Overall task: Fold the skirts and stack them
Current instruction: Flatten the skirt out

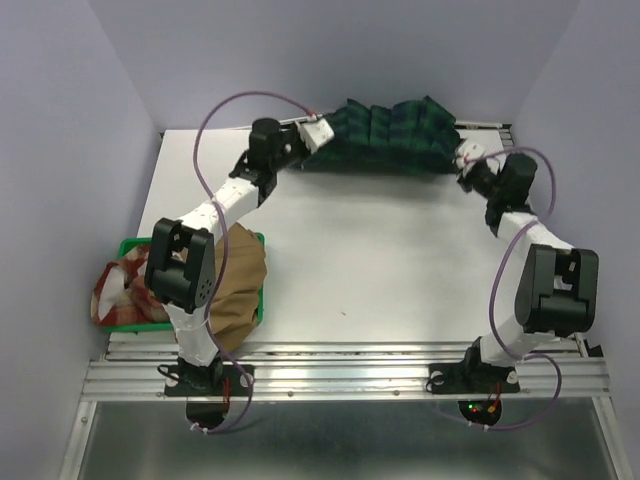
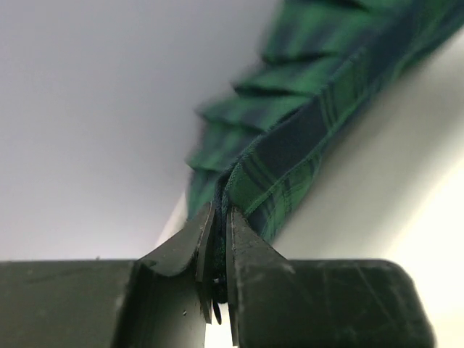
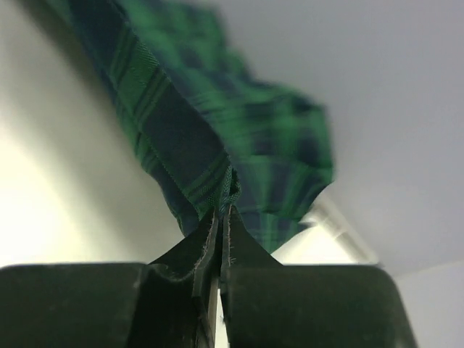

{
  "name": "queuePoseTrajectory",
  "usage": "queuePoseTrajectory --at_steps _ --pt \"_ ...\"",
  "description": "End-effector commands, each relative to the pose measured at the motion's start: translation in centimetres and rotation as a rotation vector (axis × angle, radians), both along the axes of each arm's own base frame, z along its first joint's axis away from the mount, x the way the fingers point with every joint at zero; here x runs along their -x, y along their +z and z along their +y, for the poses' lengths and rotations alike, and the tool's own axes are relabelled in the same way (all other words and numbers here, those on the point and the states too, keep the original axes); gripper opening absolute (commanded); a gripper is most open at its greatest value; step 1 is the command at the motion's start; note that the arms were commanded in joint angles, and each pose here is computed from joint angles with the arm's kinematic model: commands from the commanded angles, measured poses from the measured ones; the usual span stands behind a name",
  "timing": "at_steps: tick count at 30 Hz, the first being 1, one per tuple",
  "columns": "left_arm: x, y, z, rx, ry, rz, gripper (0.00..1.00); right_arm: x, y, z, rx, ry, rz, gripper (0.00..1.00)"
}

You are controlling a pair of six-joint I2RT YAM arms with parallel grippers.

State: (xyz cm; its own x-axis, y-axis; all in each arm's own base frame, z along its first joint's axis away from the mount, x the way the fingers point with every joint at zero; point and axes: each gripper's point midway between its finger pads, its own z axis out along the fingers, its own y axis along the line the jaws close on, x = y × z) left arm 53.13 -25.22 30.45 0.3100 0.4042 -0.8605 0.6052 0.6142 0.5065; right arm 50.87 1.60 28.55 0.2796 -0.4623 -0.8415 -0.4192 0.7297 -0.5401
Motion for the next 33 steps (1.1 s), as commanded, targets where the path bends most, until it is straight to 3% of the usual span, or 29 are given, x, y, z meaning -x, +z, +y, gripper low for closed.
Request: queuePoseTrajectory --at_steps 1,4,10,11,13,14,16,17,20,21,22,26,27,30,33 --pt "6.2 -6.6 -1.0 -0.192 -0.121 0.028 0.0 7.1 -8.4 0.1 0.307 0.108 -0.027 0.01" --pt "11.2 -12.3 -1.1 -0.265 -0.185 0.154 0.0 10.3 -10.8 0.8 0.333 0.163 0.039 0.01" --pt "19.5 -16.3 -1.5 -0.31 -0.284 0.296 0.0 17.7 -14.5 2.9 0.477 0.332 0.128 0.01" --pt "21.0 -17.4 -1.3 -0.338 -0.307 0.31 0.0 20.0 -16.4 3.3 0.481 0.381 0.22 0.03" --pt "23.9 -19.2 -1.8 -0.381 -0.361 0.352 0.01 21.8 -16.8 3.2 0.581 0.43 0.224 0.11" --pt "24.7 -18.9 -1.8 -0.385 -0.378 0.345 0.04 24.0 -17.8 3.4 0.568 0.462 0.309 0.13" --pt "26.2 -19.0 -1.8 -0.405 -0.404 0.355 0.16 25.1 -17.1 3.3 0.618 0.464 0.302 0.23" --pt "26.6 -18.9 -1.8 -0.407 -0.411 0.358 0.3 26.4 -17.7 3.4 0.62 0.484 0.342 0.28" --pt "28.0 -18.3 -1.2 -0.425 -0.439 0.378 0.56 28.5 -17.4 3.4 0.671 0.5 0.338 0.66" --pt "28.3 -18.0 -1.1 -0.431 -0.447 0.374 0.66 28.7 -17.2 3.5 0.674 0.494 0.331 0.78" --pt "28.8 -17.8 -0.7 -0.443 -0.452 0.385 0.7 28.8 -17.0 3.4 0.664 0.473 0.337 0.87" --pt "30.0 -15.0 0.0 -0.421 -0.464 0.377 0.71 26.7 -14.3 2.2 0.559 0.303 0.372 0.88" --pt "30.1 -14.6 0.1 -0.412 -0.456 0.382 0.71 24.5 -12.5 1.6 0.545 0.251 0.339 0.87" --pt "29.3 -12.9 0.0 -0.327 -0.39 0.402 0.71 20.0 -9.9 0.3 0.325 0.113 0.459 0.83" --pt "26.7 -12.0 -0.5 -0.214 -0.258 0.472 0.71 15.9 -6.0 0.4 0.173 0.095 0.494 0.78"
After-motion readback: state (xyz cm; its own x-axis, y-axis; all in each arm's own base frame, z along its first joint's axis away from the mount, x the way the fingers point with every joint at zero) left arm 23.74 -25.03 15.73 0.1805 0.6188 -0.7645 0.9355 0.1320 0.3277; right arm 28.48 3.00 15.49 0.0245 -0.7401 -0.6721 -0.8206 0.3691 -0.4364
